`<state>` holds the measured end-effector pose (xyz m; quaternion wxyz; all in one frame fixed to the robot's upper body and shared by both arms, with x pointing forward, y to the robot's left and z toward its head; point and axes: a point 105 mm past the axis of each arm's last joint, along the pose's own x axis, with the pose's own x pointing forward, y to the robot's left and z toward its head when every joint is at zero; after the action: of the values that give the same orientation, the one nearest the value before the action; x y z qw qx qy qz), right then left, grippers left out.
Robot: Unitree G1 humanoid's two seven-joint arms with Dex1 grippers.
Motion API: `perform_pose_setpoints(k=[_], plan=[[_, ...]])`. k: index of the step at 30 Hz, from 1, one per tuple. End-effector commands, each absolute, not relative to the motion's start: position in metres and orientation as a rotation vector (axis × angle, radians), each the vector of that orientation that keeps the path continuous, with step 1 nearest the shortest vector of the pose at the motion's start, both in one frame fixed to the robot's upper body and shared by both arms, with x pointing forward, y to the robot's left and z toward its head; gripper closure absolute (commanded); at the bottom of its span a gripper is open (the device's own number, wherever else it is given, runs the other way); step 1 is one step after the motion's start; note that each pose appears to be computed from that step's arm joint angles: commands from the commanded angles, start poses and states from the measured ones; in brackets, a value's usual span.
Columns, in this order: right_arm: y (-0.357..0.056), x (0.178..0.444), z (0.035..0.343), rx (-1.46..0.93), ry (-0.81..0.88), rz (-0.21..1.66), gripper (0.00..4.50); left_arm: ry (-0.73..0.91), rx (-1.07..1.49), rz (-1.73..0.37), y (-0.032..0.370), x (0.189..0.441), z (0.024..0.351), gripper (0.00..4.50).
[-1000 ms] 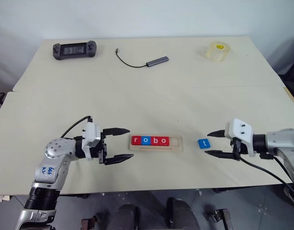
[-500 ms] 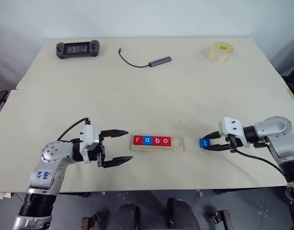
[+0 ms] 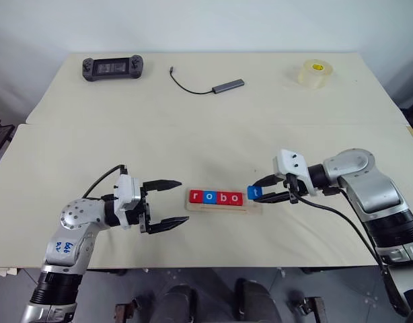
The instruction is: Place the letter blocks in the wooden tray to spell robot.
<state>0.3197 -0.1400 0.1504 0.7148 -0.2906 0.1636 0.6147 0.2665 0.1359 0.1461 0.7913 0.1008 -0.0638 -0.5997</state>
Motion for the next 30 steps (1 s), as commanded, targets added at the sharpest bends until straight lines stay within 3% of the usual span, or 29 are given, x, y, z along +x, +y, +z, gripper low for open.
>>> perform_pose_setpoints(k=[1,4,13,16,20,30], plan=[[-0.134,0.321,0.150,-0.680,0.348,1.376,3.05,-0.174,0.239,-1.285,0.135,0.264,0.151,0.00],[-0.133,0.321,0.146,-0.671,0.362,1.377,3.05,-0.175,0.239,-1.279,0.135,0.263,0.151,0.00],[-0.134,0.321,0.156,-0.628,0.341,1.361,0.02,-0.175,0.243,-1.266,0.137,0.263,0.151,0.00],[-0.145,0.323,0.165,-0.615,0.332,1.324,0.02,-0.173,0.245,-1.264,0.138,0.263,0.151,0.00],[-0.161,0.317,0.167,-0.590,0.354,1.315,0.98,-0.172,0.246,-1.259,0.139,0.264,0.150,0.00],[-0.154,0.321,0.142,-0.601,0.398,1.301,4.43,-0.169,0.247,-1.255,0.137,0.264,0.149,0.00]])
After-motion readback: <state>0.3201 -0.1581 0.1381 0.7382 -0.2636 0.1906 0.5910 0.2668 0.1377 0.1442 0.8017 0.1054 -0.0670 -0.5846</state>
